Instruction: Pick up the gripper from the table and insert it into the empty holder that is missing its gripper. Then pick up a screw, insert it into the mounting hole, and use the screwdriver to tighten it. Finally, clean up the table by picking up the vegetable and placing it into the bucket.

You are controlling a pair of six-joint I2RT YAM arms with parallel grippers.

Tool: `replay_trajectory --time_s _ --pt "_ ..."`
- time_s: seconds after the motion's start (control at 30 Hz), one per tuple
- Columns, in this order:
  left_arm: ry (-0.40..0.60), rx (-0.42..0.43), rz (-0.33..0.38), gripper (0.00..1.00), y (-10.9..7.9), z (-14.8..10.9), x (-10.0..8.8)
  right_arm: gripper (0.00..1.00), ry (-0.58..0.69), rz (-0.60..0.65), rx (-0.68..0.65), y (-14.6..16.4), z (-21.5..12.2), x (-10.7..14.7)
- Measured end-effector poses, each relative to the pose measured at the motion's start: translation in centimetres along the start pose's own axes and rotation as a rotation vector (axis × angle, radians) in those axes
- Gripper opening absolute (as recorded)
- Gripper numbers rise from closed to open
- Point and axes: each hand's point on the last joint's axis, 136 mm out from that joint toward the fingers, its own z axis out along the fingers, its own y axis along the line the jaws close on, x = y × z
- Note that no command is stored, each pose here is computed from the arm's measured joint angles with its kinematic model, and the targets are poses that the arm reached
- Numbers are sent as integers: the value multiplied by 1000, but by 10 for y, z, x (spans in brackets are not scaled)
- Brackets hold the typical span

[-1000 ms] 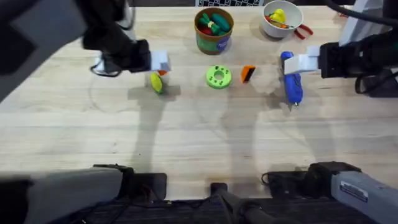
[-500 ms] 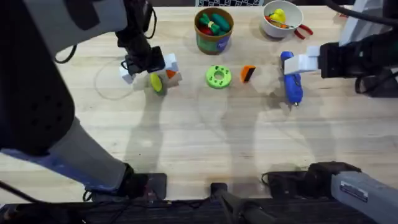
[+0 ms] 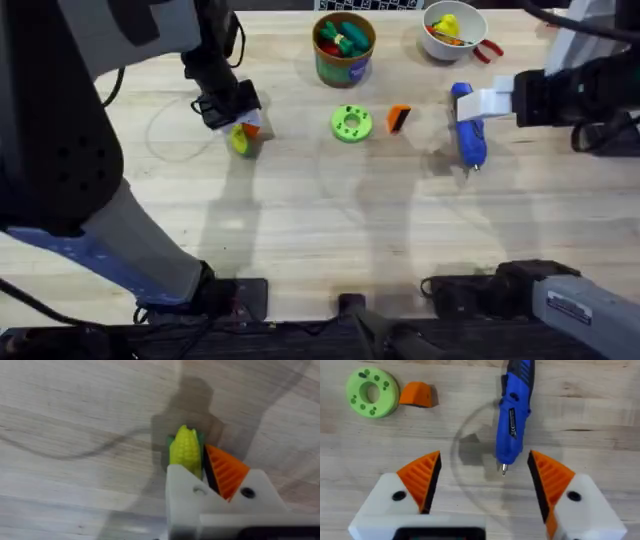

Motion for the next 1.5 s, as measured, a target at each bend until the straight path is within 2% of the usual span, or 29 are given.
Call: replay_trajectory --time_s 0.3,0.4,0.5,0.6,0.77,0.93,0.97,1.13,1.17,1.23,1.37,1.5 --pt "3 1 6 19 0 -1 0 994 0 0 0 0 0 0" --pt "-6 6 21 19 -2 -10 -2 994 0 0 0 0 0 0" --pt "-77 40 45 19 -9 -36 -12 994 0 0 0 0 0 0" --pt "-176 85 80 19 -15 -78 -18 994 0 0 0 0 0 0" --pt "-325 147 131 19 -18 -141 -12 993 0 0 0 0 0 0" --pt "-376 166 151 18 -15 -163 -4 994 0 0 0 0 0 0" --pt "-378 164 158 68 -15 -163 -4 993 0 0 0 0 0 0" --pt "-370 162 159 846 -14 -162 -2 994 0 0 0 0 0 0" --pt "-371 163 159 952 -14 -162 -2 994 1 0 0 0 0 0" --pt "-373 163 160 985 -14 -162 -3 994 7 0 0 0 0 2" --pt "-374 161 171 987 -14 -162 -3 994 15 0 0 0 0 4" --pt "-384 149 244 986 -15 -163 -3 994 16 0 0 0 0 4"
